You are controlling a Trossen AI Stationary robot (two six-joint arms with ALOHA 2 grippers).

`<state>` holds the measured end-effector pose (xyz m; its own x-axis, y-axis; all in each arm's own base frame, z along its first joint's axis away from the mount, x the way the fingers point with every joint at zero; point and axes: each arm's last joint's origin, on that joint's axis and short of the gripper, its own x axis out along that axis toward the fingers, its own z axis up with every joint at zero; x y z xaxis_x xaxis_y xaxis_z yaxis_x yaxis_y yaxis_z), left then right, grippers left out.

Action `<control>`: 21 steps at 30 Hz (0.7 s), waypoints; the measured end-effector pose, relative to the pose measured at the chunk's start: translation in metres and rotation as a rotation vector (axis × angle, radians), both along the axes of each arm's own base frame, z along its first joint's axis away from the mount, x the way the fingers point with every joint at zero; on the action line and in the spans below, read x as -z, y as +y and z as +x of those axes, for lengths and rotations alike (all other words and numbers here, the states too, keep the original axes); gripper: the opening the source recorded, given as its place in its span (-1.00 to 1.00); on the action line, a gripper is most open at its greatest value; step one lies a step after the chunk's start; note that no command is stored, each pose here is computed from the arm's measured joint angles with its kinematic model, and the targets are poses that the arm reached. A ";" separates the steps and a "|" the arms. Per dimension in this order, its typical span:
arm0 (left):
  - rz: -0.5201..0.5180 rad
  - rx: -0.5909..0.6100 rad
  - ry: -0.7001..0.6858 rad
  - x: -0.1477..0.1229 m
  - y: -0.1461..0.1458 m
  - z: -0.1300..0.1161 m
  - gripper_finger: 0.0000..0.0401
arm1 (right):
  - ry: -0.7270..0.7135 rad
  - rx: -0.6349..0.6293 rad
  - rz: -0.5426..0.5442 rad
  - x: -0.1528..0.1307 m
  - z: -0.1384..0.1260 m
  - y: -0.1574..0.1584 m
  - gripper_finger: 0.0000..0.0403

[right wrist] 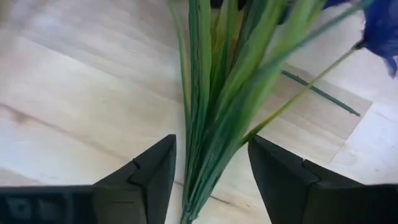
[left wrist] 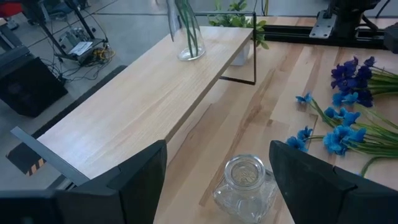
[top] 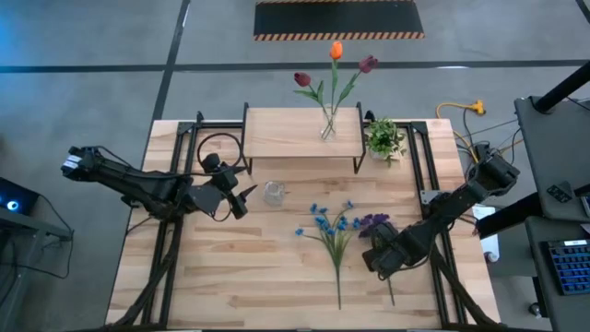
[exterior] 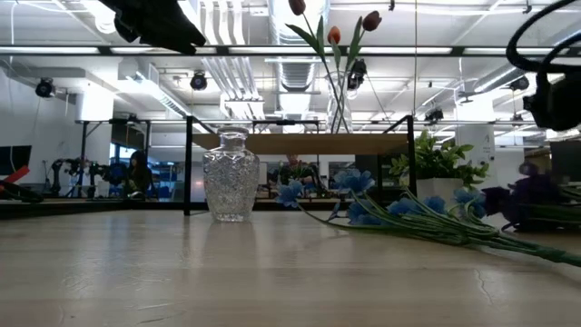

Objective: Pick and place flowers into a vace then onto a shelf
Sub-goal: Put the purple flowers into the left transparent vase

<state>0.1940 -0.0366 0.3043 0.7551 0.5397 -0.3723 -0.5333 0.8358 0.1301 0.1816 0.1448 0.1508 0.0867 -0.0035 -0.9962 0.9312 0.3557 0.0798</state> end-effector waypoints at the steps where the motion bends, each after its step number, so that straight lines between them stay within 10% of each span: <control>1: -0.001 0.000 -0.003 0.000 0.000 0.000 0.33 | -0.010 0.001 -0.003 -0.002 -0.001 -0.001 -0.01; 21: -0.001 0.003 -0.006 -0.001 0.000 0.000 0.33 | -0.145 0.214 -0.147 -0.021 -0.015 -0.053 0.18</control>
<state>0.1944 -0.0367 0.3049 0.7587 0.5373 -0.3684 -0.5320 0.8374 0.1257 0.1670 0.0915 0.1720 0.2098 -0.1804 -0.9609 0.9689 0.1704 0.1796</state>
